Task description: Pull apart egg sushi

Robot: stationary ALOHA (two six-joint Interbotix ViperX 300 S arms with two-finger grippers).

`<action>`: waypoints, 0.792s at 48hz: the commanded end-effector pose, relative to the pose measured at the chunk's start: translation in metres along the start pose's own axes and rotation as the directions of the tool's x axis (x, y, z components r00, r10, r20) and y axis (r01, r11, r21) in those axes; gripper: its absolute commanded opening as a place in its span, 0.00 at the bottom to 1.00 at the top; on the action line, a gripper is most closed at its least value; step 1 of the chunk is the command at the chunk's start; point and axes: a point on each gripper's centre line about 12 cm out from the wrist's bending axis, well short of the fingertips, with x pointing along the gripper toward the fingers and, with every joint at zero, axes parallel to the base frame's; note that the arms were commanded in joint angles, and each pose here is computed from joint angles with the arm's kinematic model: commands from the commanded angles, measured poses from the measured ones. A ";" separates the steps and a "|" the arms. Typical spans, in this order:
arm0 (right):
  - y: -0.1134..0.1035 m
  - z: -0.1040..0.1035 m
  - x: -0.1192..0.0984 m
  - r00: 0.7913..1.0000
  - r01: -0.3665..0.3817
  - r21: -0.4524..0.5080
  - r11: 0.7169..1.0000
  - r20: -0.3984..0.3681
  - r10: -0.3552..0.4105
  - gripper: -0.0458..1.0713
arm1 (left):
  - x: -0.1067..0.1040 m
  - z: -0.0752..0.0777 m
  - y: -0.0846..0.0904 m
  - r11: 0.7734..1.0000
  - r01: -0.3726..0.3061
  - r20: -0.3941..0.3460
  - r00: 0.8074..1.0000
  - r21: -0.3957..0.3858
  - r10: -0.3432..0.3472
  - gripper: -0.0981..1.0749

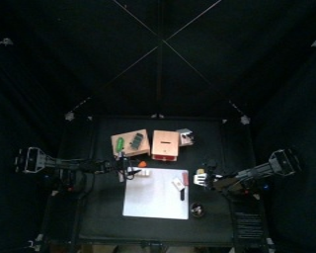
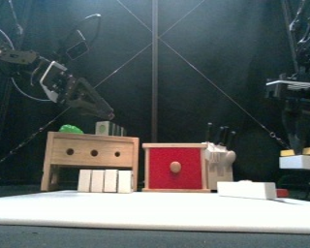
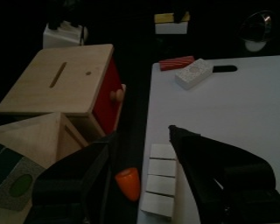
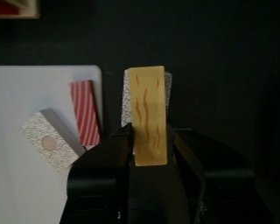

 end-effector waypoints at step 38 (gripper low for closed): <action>0.100 0.033 -0.053 0.669 -0.409 -0.720 0.561 0.182 0.720 0.42 | 0.080 0.070 -0.022 0.956 0.257 0.524 0.839 -0.142 -0.148 0.84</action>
